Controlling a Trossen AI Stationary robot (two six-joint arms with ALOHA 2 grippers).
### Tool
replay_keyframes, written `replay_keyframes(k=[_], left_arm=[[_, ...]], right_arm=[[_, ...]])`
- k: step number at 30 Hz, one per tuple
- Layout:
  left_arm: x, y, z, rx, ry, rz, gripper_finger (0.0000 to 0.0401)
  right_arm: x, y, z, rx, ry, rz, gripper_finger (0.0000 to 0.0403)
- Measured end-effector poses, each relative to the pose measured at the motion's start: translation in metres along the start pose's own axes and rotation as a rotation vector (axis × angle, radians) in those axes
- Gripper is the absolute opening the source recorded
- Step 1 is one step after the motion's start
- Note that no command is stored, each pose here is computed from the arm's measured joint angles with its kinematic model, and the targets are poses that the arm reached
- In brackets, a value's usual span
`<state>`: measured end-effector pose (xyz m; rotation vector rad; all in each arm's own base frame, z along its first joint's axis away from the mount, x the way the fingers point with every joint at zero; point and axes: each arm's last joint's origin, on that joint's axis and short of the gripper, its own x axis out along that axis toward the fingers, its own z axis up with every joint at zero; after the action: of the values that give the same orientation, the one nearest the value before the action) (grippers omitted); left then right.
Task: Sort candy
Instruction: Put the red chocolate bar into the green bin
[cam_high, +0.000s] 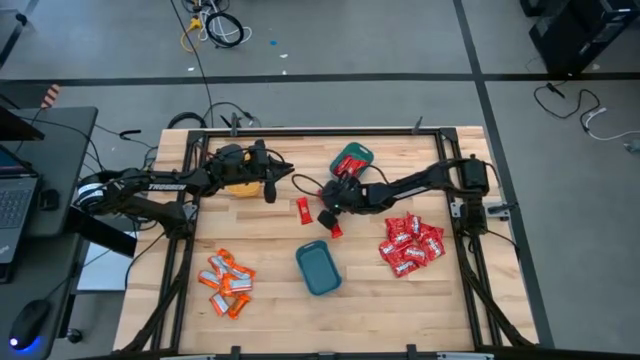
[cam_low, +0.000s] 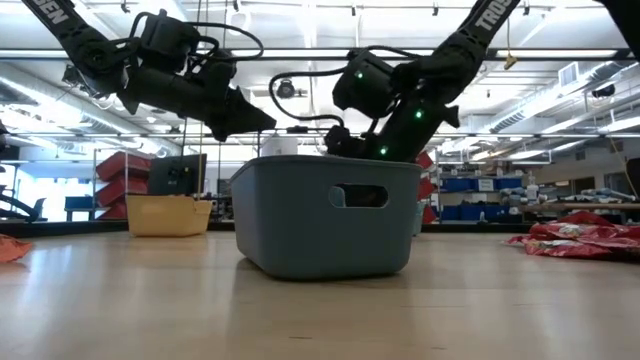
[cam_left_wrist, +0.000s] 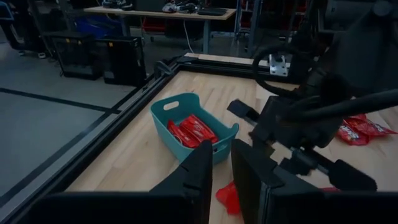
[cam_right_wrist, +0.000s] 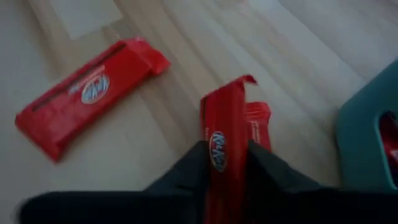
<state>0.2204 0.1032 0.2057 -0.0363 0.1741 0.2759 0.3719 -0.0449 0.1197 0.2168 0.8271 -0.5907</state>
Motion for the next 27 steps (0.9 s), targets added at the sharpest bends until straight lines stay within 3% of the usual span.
replay_keyframes(k=[3, 11, 16, 20, 24, 27], left_arm=[[0.000, 0.000, 0.000, 0.001, 0.000, 0.000, 0.0060], [0.000, 0.000, 0.000, 0.001, 0.000, -0.001, 0.0060], [0.000, 0.000, 0.000, 0.001, 0.000, -0.001, 0.0060], [0.000, 0.000, 0.000, 0.001, 0.000, -0.001, 0.0060], [0.000, 0.000, 0.000, 0.001, 0.000, -0.002, 0.0060], [0.000, 0.000, 0.000, 0.000, 0.004, -0.004, 0.0060]], right_arm=[[-0.010, -0.001, 0.007, -0.014, -0.020, 0.009, 0.0020], [-0.064, -0.014, 0.037, -0.018, -0.114, 0.062, 0.0048], [-0.091, -0.049, 0.051, -0.038, -0.110, -0.014, 0.0015], [-0.093, -0.079, 0.055, -0.145, -0.057, -0.081, 0.0003], [-0.086, -0.099, 0.057, -0.122, -0.008, 0.075, 0.0007], [-0.089, -0.088, 0.056, -0.141, -0.011, 0.165, 0.0019]])
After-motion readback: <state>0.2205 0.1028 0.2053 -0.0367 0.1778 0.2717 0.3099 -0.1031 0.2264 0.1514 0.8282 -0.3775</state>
